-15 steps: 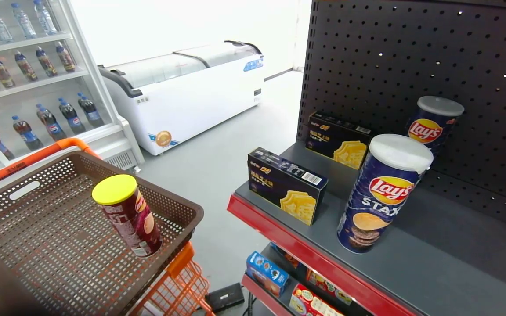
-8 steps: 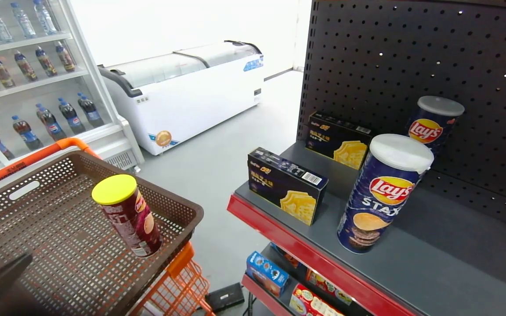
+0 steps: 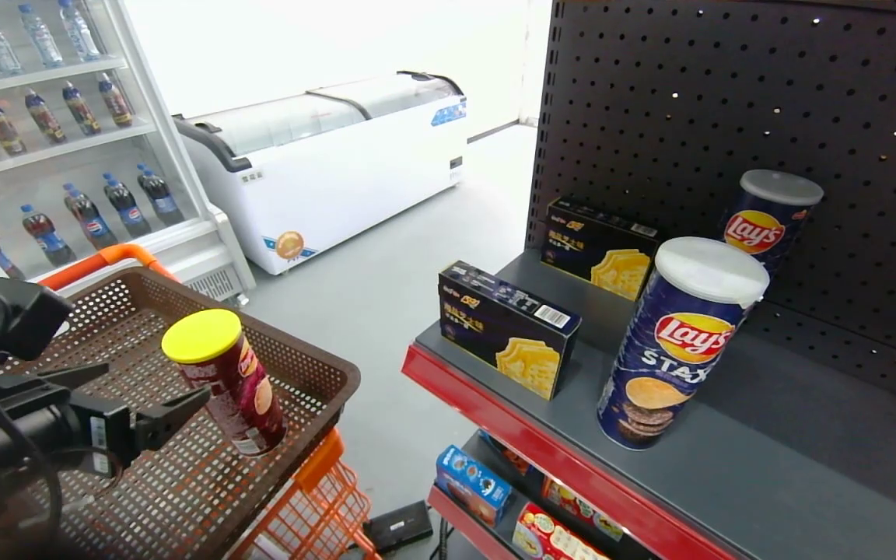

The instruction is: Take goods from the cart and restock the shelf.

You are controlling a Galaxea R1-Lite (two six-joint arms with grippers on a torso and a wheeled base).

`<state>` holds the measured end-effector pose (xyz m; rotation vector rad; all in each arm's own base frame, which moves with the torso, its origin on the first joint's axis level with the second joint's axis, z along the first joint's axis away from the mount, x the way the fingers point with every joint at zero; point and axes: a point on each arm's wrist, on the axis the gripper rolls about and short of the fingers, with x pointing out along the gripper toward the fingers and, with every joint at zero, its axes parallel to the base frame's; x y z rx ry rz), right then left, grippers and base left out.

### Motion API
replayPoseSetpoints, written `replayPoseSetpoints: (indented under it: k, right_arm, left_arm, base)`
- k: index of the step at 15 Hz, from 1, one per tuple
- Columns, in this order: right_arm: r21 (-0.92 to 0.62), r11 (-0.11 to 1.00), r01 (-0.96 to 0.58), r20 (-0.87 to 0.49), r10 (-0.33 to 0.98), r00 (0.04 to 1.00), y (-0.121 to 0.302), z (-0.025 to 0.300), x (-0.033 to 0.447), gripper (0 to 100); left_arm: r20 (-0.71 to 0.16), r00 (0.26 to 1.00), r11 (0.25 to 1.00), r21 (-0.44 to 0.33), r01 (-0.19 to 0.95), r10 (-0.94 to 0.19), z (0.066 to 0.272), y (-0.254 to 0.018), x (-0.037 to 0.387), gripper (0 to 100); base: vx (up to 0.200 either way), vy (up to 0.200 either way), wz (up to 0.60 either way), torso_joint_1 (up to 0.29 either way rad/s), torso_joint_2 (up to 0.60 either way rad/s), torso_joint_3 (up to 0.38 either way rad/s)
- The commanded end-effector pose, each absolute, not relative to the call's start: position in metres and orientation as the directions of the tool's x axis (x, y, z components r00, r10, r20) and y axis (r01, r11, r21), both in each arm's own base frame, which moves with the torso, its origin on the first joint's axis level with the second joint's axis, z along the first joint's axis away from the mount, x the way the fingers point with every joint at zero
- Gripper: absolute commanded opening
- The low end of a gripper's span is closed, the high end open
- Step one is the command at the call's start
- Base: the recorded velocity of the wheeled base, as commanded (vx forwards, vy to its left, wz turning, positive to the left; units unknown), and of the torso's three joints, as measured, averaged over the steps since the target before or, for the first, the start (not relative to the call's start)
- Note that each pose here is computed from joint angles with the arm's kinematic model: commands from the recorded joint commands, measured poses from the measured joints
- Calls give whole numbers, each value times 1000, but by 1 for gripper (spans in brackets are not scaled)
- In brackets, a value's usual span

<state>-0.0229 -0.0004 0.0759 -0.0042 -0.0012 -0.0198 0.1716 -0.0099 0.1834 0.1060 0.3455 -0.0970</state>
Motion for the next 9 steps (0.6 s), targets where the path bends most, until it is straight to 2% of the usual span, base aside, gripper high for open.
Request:
replayPoseSetpoints:
  k: [1, 4, 6, 9]
  right_arm:
    - [-5, 1000, 18, 2, -18, 1000, 0, 76, -23, 100]
    - [-5, 1000, 20, 2, -20, 1000, 0, 76, -23, 100]
    - [-5, 1000, 20, 2, -20, 1000, 0, 76, -23, 100]
    - [-5, 1000, 20, 2, -20, 1000, 0, 76, -23, 100]
  left_arm:
    - [-418, 905, 990, 75, 118, -76, 148, -11, 199, 100]
    - [-402, 912, 990, 76, 117, -77, 126, -12, 207, 100]
    - [-404, 912, 991, 75, 115, -75, 121, -12, 211, 100]
    - [-361, 930, 995, 43, 95, -73, 115, -12, 225, 100]
  base:
    - [0, 0, 0, 0, 0, 0]
    - [0, 0, 0, 0, 0, 0]
    - [0, 0, 0, 0, 0, 0]
    - [0, 0, 0, 0, 0, 0]
